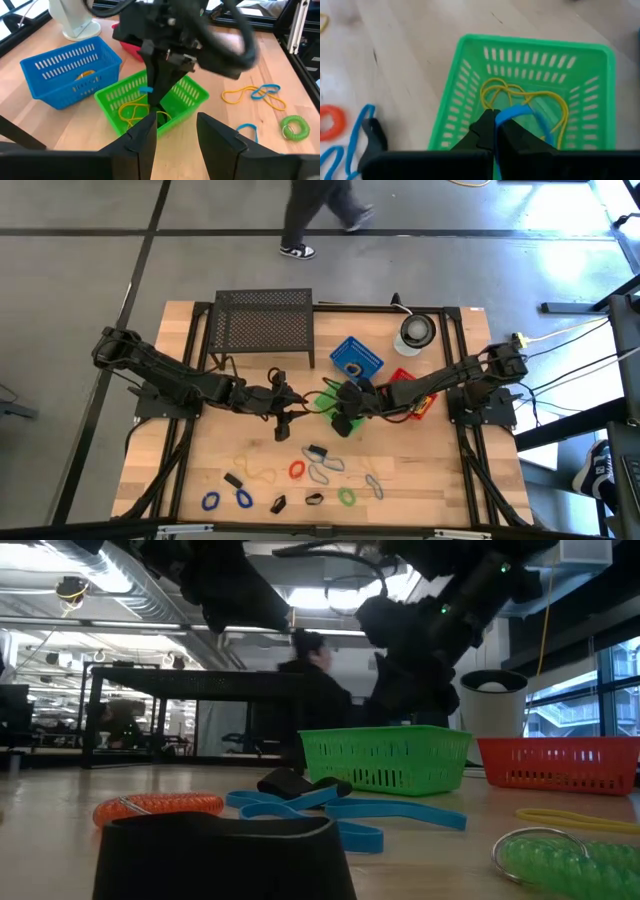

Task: Pick & Place Office Desk Supplies
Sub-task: Put the blue rubber band into the green basket

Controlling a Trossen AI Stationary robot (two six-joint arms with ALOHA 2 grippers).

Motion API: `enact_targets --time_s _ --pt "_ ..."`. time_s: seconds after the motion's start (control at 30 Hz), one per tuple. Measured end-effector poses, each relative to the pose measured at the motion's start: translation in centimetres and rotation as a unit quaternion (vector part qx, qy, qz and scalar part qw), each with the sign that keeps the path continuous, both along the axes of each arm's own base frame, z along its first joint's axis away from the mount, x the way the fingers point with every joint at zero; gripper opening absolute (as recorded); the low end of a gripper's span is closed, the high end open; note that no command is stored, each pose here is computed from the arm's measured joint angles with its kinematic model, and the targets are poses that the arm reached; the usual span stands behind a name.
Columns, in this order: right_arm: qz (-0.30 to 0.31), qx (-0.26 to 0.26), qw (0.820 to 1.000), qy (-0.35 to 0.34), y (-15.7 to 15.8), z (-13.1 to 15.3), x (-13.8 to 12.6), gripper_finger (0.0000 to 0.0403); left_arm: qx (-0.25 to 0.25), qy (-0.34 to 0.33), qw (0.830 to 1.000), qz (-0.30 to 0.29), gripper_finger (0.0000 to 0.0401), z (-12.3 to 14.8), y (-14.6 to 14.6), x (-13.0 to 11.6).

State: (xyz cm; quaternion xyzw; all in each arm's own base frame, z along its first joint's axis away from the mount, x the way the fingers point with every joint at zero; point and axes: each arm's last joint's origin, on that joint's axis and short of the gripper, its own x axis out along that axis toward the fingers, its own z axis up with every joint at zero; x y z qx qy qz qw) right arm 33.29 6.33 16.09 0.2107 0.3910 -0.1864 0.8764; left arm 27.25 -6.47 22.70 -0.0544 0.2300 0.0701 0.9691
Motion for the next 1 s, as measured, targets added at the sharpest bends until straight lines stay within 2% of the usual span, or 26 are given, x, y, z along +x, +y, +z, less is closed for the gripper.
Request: enact_targets --time_s 0.27,0.47,0.83,1.0 --pt "-0.003 0.027 1.0 0.009 0.13 -0.62 0.11 0.0016 -0.001 0.0 1.0 -0.006 0.0133 0.0 -0.35 -0.09" --pt "0.003 0.027 1.0 0.007 0.15 -0.59 0.16 0.0033 0.0 0.001 1.0 -0.007 0.0132 -0.02 -0.35 -0.1" --pt "0.023 0.014 1.0 0.011 0.17 -0.58 0.15 0.011 0.0 0.011 1.0 -0.005 0.0132 -0.19 -0.33 -0.19" --pt "0.085 0.045 0.995 0.023 0.18 0.01 0.04 0.0133 -0.001 0.011 1.0 -0.006 0.0134 -0.19 -0.34 -0.2"
